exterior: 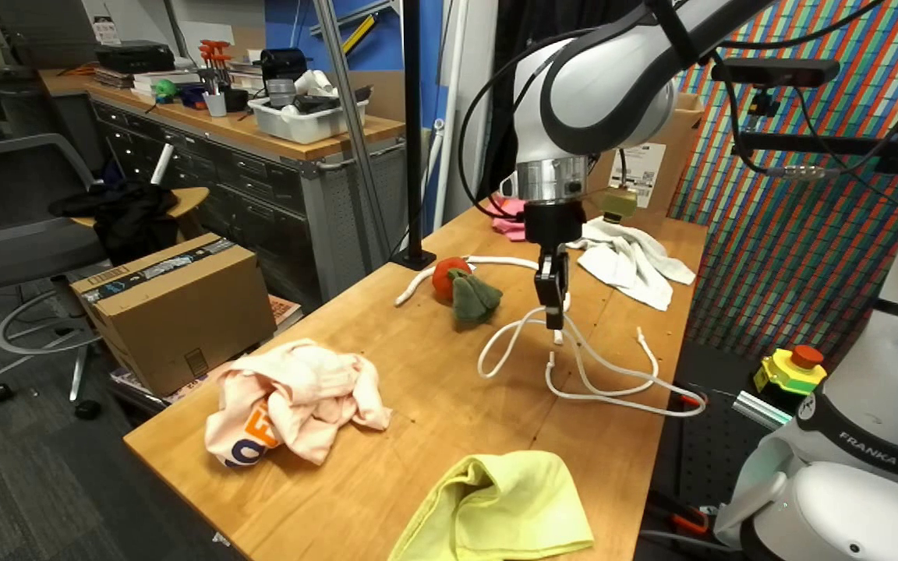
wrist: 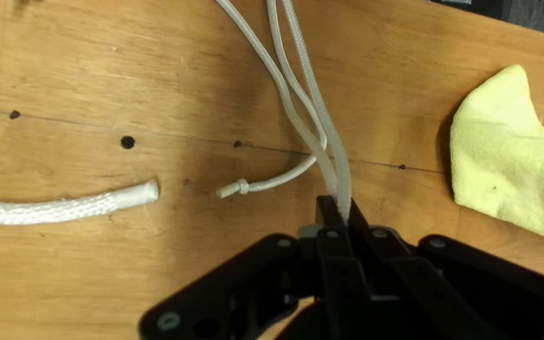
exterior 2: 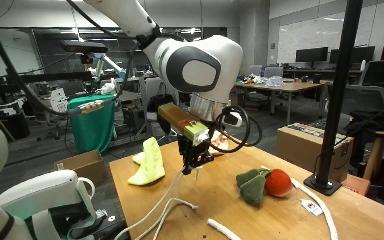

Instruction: Move the peach shirt and green towel to the left then move the green towel towards you, then move the pink shirt to the right, then move the white towel to the right, move one rope towards you

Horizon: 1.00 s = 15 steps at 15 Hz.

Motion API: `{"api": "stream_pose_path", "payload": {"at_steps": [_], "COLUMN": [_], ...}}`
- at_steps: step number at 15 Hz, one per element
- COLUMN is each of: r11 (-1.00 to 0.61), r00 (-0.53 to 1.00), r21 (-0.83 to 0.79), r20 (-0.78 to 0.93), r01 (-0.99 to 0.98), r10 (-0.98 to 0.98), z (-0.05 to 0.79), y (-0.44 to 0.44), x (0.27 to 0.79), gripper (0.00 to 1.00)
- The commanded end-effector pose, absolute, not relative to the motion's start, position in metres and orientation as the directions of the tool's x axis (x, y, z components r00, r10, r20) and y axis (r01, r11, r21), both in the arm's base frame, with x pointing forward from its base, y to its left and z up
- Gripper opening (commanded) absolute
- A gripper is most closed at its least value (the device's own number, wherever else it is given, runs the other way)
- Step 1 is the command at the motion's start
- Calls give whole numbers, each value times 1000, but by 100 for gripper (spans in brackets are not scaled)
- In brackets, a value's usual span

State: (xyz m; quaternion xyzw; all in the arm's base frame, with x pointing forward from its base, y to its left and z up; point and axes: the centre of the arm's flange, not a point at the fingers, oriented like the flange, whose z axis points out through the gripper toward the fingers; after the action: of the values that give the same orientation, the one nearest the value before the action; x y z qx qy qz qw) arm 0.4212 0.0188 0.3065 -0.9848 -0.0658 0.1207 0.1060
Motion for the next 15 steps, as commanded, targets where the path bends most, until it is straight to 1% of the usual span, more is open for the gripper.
{"api": "stream_pose_path", "payload": {"at_steps": [1,6,8,15], "r11": [-980,-991,-994,-994], "r00": [985,999,999,996], "r21": [-185,-132,-108,-71], "r20": [-142,-52,-28,-45], "r01": [69,-5,-35,-81], "r10": [96,2,-32,-78], "z": [302,293,285,266], "y": [41,49,49,50], "x": [437,454,453,455], "gripper": [3,3,3,3]}}
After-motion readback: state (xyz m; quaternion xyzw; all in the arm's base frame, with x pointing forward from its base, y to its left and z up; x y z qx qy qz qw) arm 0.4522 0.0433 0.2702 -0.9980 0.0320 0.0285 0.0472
